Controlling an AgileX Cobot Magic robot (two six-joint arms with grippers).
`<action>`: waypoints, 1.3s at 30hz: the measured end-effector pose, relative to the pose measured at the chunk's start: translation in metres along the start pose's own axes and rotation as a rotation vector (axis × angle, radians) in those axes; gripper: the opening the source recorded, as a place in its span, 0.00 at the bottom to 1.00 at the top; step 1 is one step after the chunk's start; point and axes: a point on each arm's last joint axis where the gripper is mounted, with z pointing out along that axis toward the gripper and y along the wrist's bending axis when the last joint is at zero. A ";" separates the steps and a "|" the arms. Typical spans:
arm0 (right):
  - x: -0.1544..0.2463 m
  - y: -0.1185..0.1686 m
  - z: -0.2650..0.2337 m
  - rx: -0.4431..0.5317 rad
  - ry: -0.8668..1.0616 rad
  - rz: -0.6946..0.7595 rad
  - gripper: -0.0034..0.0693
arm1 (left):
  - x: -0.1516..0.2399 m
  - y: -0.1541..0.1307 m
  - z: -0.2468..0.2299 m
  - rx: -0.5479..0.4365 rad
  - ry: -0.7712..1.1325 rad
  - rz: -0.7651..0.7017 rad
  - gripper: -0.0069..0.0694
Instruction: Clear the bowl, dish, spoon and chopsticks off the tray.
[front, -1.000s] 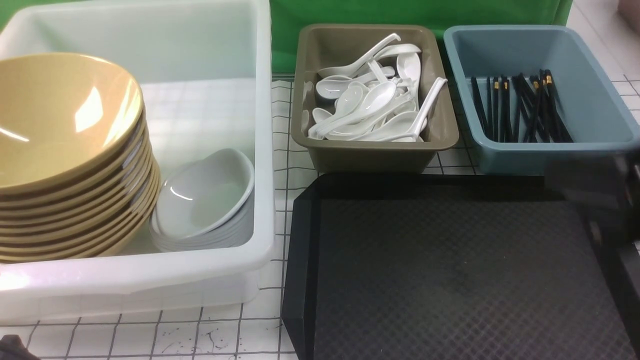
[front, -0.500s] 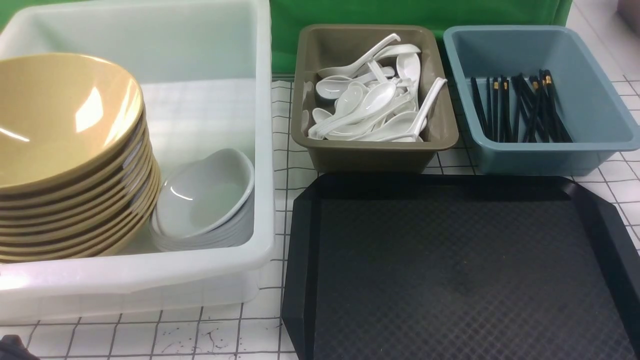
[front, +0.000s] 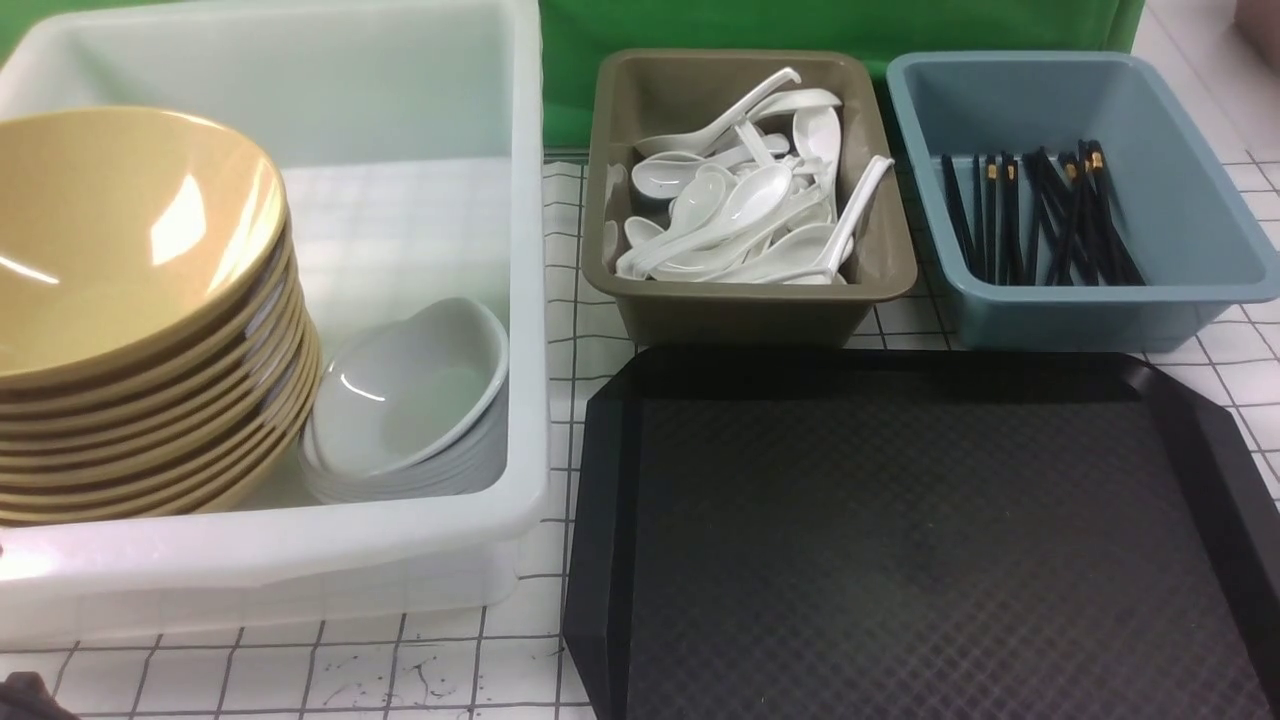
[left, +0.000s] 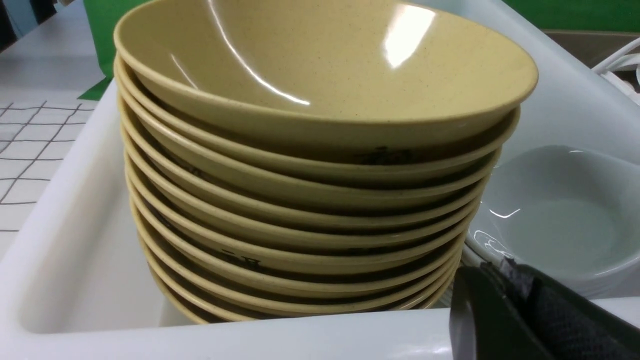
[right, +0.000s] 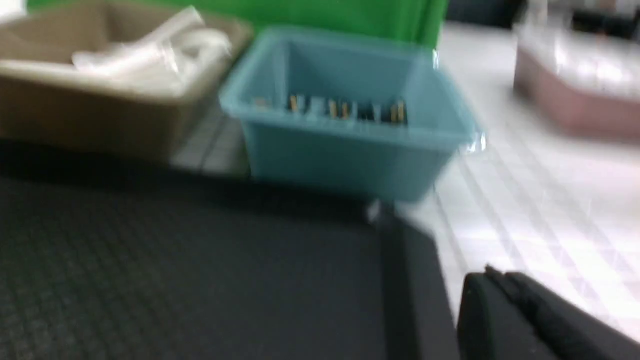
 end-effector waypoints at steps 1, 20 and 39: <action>0.002 0.000 0.000 0.007 0.025 0.027 0.11 | 0.000 0.000 0.000 0.000 0.000 0.000 0.07; 0.009 -0.001 0.000 0.019 0.098 0.070 0.13 | 0.000 0.000 0.000 0.000 0.000 0.000 0.07; 0.009 -0.001 -0.001 0.020 0.100 0.070 0.15 | 0.084 -0.002 0.016 0.021 0.040 -0.088 0.07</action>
